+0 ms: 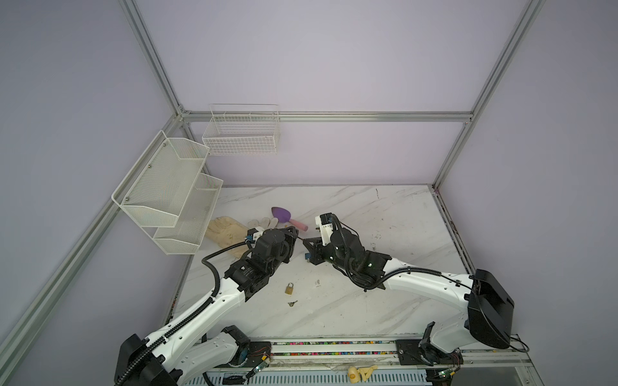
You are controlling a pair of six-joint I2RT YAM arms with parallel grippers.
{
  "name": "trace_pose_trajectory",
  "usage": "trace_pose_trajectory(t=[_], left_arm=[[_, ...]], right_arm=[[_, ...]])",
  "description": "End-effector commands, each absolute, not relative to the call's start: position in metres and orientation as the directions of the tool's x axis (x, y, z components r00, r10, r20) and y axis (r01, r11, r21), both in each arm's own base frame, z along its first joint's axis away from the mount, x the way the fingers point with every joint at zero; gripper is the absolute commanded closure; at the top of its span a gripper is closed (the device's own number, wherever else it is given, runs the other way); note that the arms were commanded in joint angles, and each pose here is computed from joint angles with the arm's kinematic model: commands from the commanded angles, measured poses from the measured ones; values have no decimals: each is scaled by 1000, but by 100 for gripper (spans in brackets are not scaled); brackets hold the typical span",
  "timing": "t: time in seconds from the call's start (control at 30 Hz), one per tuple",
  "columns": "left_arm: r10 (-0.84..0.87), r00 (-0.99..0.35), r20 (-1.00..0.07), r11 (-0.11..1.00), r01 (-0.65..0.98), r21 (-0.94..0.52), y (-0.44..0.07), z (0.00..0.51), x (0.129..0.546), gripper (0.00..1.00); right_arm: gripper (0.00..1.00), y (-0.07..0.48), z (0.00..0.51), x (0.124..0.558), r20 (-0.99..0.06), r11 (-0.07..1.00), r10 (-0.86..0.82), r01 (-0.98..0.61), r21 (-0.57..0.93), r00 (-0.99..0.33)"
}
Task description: Unlock with the key
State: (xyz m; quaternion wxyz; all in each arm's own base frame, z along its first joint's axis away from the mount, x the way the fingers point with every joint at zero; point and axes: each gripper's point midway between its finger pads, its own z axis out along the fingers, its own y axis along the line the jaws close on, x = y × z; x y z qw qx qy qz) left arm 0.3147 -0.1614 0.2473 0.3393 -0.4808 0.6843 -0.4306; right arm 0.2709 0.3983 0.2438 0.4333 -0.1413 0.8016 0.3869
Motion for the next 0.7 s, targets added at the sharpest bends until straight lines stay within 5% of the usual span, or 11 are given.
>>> trace_pose_trajectory(t=[0.0,0.67], left_arm=[[-951,-307,-36,145,-340,-929,-160,248,313,100],[-946,-323,-17,122,-305,-944,-163,259,315,100]], right_arm=[[100,393,279,275,-835,652,164,-577,491,-526],[100,402,271,272,-830,633,137,-597,493,-541]])
